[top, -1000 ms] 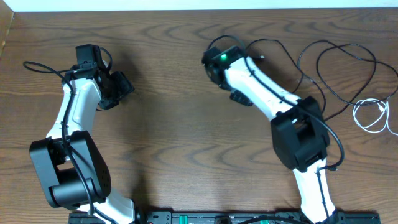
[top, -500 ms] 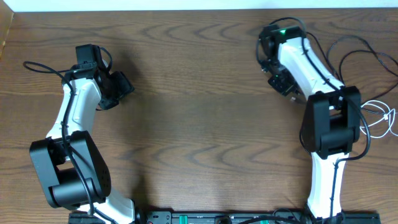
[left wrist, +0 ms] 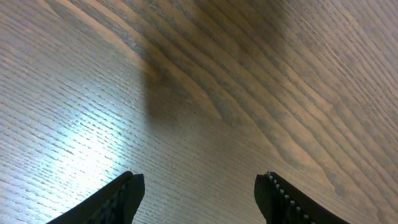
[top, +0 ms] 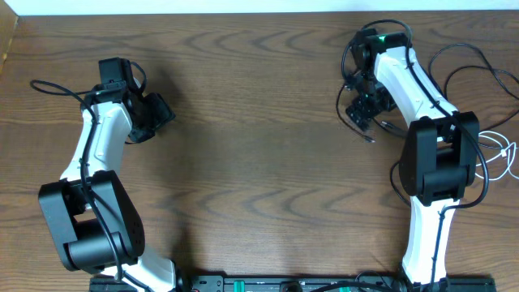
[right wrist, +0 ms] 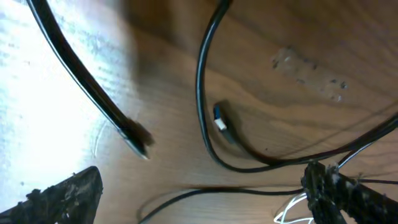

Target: Untangle cables

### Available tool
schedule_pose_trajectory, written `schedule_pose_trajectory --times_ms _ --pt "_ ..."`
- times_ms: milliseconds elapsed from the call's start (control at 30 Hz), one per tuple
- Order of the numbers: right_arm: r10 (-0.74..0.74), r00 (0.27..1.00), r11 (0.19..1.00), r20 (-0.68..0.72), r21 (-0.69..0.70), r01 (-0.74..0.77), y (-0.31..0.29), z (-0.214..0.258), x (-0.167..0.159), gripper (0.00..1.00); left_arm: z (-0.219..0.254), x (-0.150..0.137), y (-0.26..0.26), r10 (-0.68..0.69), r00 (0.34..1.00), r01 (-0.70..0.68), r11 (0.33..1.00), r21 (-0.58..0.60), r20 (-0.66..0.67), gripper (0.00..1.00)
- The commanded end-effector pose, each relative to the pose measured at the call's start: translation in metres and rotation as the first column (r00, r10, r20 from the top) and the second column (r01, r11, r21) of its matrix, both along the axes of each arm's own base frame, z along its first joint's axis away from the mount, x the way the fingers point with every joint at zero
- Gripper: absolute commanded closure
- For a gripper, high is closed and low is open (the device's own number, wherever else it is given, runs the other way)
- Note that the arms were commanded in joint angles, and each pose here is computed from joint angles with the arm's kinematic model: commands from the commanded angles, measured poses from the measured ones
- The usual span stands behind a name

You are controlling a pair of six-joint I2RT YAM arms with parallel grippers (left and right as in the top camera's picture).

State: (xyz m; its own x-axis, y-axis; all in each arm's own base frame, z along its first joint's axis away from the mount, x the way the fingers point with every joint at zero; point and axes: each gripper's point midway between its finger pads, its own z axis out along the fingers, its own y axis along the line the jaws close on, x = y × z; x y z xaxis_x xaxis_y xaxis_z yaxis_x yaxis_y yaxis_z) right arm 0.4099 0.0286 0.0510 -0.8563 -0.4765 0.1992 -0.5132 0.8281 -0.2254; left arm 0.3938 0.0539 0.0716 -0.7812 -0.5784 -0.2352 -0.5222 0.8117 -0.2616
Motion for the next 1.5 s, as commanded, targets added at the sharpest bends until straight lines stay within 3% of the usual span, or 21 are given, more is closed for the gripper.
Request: schedule_pose_trajectory --times_ms 0,133,267,333,400,500,667,833,867,900,1467 --pt "-0.095 0.99 0.995 0.104 0.024 0.093 -0.003 0.014 0.015 0.01 0.001 -0.001 0.0 -0.003 1.0 0.003 1.0 0.007 0.0 0.37" --pt "-0.248 0.949 0.969 0.197 0.055 0.242 -0.015 0.014 0.031 0.01 0.001 -0.001 0.0 -0.003 1.0 0.003 1.0 0.007 0.0 0.37" --pt "-0.535 0.784 0.844 0.317 0.163 0.51 -0.034 0.013 0.053 0.01 0.001 -0.001 0.0 -0.003 1.0 0.003 1.0 0.007 0.0 0.37" --pt "-0.617 0.73 0.787 0.295 0.235 0.57 -0.033 0.011 0.056 0.01 0.001 -0.001 0.0 -0.003 1.0 0.003 1.0 0.007 0.0 0.36" --pt "-0.644 0.721 0.764 0.257 0.279 0.582 -0.03 0.01 0.056 0.01 0.001 -0.001 0.0 -0.003 1.0 0.003 1.0 0.007 0.0 0.36" --pt "-0.646 0.713 0.762 0.273 0.294 0.577 -0.031 0.01 0.061 0.01 0.001 -0.001 0.0 -0.003 1.0 0.003 1.0 0.007 0.0 0.36" --pt "-0.652 0.696 0.744 0.302 0.431 0.51 -0.01 0.016 0.092 0.01 0.001 -0.001 0.0 -0.003 1.0 0.003 1.0 0.007 0.0 0.36" --pt "-0.651 0.695 0.745 0.305 0.433 0.507 -0.009 0.016 0.093 0.01 0.001 -0.001 0.0 -0.003 1.0 0.003 1.0 0.007 -0.001 0.35" --pt "-0.651 0.695 0.745 0.305 0.433 0.507 -0.009 0.016 0.093 0.01 0.001 -0.001 0.0 -0.003 1.0 0.003 1.0 0.007 0.0 0.03" --pt "-0.651 0.695 0.745 0.305 0.433 0.507 -0.009 0.016 0.093 0.01 0.001 -0.001 0.0 -0.003 1.0 0.003 1.0 0.007 0.0 0.02" --pt "-0.651 0.695 0.745 0.305 0.433 0.507 -0.009 0.016 0.093 0.01 0.001 -0.001 0.0 -0.003 1.0 0.003 1.0 0.007 -0.001 0.02"
